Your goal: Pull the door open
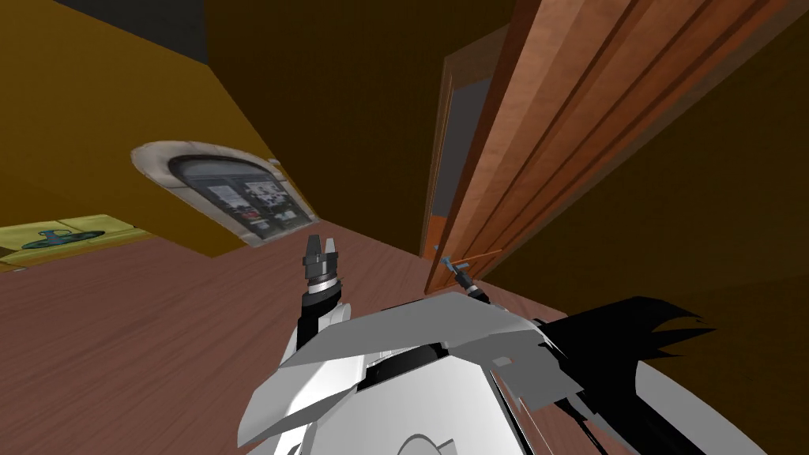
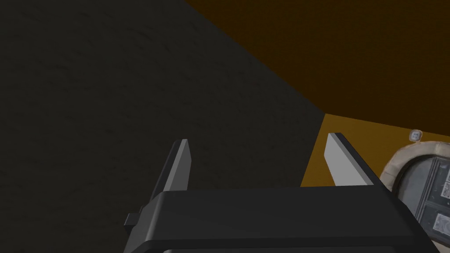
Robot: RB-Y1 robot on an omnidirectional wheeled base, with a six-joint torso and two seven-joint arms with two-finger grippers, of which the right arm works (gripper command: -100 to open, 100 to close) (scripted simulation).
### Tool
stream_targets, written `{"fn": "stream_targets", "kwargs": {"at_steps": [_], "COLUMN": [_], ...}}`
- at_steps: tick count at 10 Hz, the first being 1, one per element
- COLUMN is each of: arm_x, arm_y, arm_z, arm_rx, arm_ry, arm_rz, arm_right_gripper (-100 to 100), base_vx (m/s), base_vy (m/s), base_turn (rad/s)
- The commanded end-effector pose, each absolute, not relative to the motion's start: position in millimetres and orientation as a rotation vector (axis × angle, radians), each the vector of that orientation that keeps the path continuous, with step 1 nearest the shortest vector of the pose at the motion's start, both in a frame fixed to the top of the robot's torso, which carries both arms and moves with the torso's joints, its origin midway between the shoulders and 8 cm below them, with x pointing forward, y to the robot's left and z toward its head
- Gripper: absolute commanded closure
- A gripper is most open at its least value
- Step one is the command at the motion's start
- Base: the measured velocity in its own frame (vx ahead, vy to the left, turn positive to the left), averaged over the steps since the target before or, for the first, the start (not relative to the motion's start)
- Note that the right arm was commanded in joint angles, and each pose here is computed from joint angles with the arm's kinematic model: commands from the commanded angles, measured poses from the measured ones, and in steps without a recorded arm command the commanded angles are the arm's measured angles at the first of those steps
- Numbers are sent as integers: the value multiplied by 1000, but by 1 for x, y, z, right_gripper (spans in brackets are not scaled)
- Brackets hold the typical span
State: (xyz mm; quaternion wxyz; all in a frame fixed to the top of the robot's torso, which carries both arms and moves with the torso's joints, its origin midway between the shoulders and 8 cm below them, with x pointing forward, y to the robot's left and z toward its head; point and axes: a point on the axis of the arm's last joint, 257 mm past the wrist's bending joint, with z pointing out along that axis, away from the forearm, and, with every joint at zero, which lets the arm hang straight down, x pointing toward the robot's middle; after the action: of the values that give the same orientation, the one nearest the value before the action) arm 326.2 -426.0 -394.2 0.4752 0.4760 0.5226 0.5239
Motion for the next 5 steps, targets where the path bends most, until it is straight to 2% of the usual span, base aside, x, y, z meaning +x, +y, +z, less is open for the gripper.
{"fn": "stream_targets", "kwargs": {"at_steps": [1,2,5], "arm_x": [322,322,313], "arm_y": [-432,-432,-434], "arm_z": [-394,-394,-393], "arm_rx": [1163,1163,1159], "arm_ry": [1277,1277,1284], "arm_rz": [1277,1277,1284], "arm_right_gripper": [100,100,100], "base_vx": [-123,-39,-73], "base_vy": [-35,1,-30], "base_turn": [42,-15,78]}}
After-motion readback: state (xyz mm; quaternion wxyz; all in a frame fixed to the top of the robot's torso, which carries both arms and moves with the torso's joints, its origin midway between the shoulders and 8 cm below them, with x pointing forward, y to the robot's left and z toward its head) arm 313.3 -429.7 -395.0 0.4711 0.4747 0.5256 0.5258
